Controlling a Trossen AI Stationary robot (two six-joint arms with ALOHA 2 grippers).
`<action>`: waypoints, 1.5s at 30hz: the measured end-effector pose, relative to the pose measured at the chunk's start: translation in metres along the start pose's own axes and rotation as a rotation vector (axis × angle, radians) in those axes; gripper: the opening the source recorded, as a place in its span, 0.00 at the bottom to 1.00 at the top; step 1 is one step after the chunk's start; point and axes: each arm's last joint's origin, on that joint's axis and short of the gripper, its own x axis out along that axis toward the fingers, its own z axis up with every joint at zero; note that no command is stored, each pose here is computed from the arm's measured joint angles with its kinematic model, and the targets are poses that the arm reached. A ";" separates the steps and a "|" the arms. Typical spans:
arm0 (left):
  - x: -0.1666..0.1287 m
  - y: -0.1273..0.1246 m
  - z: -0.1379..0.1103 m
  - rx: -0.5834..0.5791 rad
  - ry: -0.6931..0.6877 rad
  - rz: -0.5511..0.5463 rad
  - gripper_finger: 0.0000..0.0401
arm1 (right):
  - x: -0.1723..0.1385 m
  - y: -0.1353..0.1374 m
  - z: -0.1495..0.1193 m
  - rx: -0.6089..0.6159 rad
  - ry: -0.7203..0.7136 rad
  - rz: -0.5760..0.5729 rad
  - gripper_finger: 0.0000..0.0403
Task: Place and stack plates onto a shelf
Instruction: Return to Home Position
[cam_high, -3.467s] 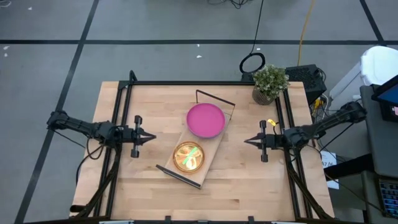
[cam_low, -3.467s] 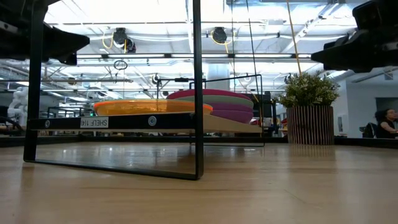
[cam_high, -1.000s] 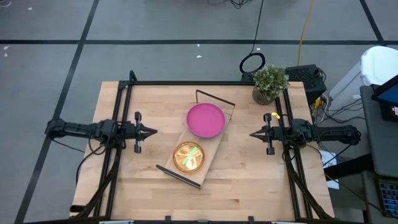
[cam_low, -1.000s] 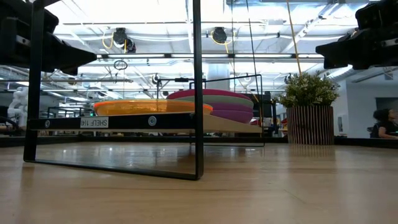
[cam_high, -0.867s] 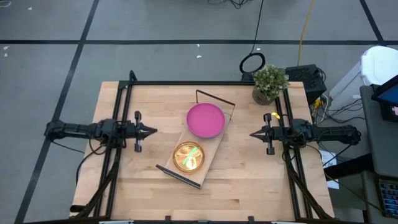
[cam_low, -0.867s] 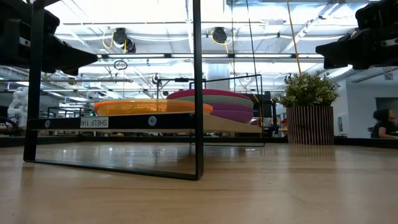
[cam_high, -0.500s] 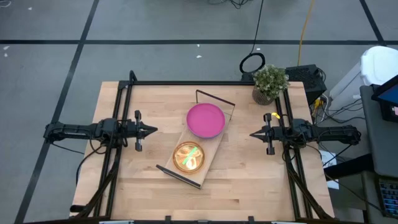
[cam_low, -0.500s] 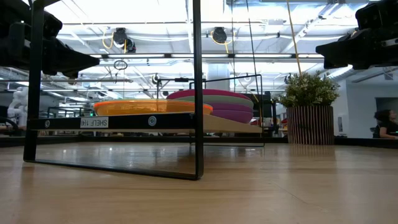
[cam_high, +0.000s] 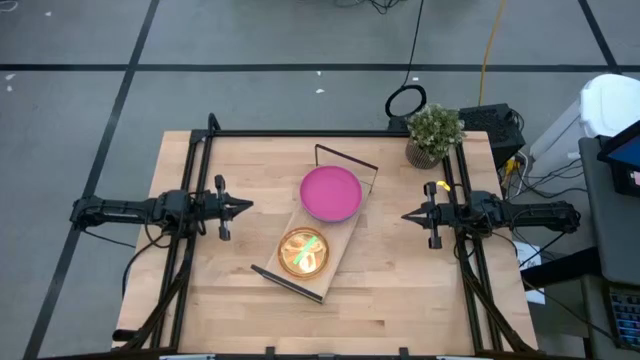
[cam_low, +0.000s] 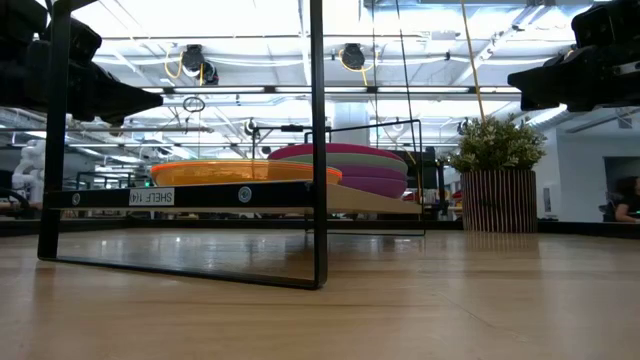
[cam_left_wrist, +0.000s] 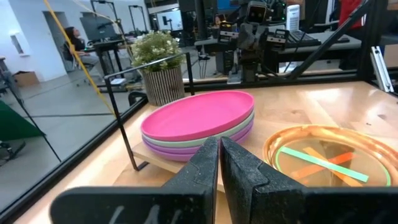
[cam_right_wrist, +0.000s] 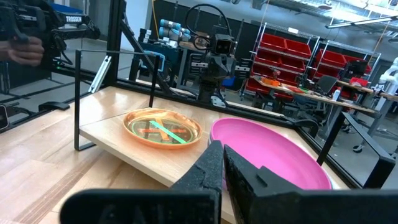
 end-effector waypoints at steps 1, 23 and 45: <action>0.000 0.000 0.000 0.000 0.000 0.000 0.06 | 0.000 0.000 0.000 0.000 0.000 0.000 0.00; 0.000 0.000 0.002 0.003 -0.017 0.007 0.06 | 0.000 0.000 0.000 0.000 0.000 0.000 0.00; 0.000 0.000 0.001 0.208 -0.012 0.008 0.06 | 0.000 0.000 0.000 0.000 0.000 0.000 0.00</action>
